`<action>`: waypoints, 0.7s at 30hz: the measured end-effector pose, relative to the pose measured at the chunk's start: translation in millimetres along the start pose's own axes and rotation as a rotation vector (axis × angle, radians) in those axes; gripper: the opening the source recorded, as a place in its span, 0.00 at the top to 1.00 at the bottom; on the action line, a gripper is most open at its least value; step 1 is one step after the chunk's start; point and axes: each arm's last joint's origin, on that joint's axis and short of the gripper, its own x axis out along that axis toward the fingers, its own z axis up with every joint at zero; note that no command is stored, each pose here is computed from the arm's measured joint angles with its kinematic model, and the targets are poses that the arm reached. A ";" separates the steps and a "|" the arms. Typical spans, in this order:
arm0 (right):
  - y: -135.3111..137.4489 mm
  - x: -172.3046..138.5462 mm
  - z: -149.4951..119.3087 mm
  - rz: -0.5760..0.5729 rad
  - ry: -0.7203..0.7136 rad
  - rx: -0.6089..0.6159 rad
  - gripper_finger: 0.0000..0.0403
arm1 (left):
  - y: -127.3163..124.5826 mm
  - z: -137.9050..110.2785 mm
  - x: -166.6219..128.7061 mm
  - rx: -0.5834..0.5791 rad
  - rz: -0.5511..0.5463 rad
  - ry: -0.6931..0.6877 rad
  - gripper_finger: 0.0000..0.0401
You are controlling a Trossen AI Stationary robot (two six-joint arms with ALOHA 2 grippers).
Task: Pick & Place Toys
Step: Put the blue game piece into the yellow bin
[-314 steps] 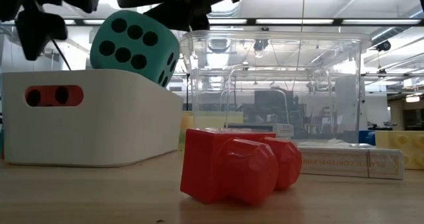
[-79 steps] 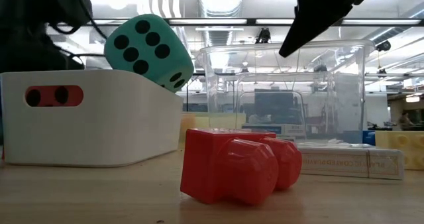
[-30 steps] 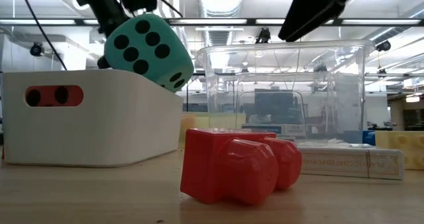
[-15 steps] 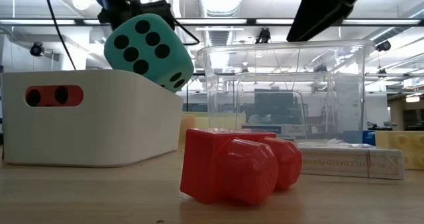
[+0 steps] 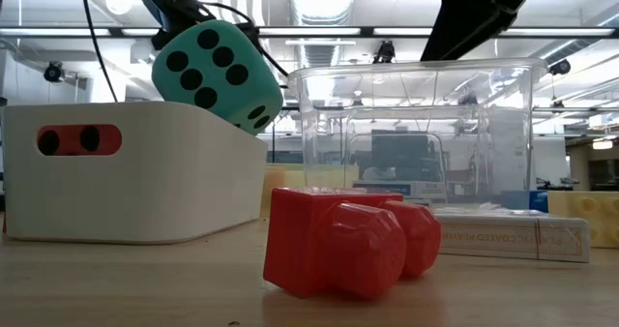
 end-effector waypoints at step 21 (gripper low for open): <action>-1.0 5.4 -7.5 -0.012 0.019 -0.012 0.35 | -0.5 -1.6 2.7 -0.002 -0.012 0.011 0.63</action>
